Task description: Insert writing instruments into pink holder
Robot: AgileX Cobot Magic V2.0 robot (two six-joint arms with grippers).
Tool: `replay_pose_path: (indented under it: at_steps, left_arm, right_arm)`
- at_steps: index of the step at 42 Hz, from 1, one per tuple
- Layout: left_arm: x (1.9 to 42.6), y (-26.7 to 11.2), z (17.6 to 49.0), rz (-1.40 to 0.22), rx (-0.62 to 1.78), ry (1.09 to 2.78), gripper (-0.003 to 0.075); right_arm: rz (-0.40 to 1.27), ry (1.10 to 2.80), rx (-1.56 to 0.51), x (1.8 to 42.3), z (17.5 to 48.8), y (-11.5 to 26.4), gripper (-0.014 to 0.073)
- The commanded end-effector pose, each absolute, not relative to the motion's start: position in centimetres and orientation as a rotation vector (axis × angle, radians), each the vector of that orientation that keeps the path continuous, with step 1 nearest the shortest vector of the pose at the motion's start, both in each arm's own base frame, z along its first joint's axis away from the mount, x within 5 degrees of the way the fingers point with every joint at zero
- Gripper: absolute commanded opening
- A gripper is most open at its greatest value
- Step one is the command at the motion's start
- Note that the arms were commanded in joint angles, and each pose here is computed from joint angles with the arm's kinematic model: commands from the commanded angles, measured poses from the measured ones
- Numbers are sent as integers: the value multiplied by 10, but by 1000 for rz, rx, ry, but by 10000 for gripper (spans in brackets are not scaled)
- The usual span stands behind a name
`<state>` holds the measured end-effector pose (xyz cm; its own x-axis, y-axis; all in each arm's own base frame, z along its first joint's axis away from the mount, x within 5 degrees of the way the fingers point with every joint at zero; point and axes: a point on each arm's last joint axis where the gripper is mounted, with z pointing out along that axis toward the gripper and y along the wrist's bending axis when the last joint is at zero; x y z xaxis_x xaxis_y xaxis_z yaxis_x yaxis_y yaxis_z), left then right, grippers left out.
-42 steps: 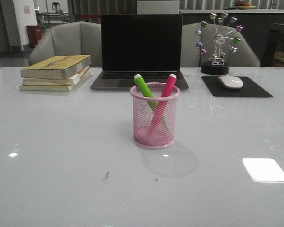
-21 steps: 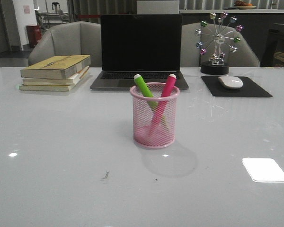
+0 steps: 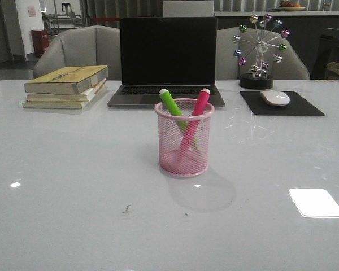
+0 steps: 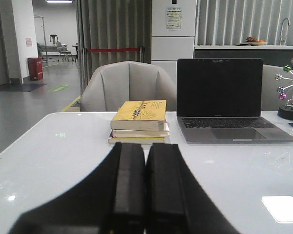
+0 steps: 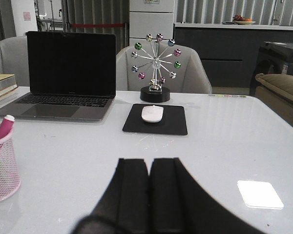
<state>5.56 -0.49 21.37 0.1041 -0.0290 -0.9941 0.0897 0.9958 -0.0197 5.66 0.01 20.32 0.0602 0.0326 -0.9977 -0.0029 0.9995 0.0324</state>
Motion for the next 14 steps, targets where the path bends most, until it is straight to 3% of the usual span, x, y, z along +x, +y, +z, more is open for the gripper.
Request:
replay_pose_path:
  at_steps: [1,14]
  left_arm:
    - [53,-5,221,-95,40,1365,97]
    - [53,-5,221,-95,40,1365,97]
  right_arm:
    - [9,1396,7,54,214,0,78]
    - [9,1403,7,54,213,0,78]
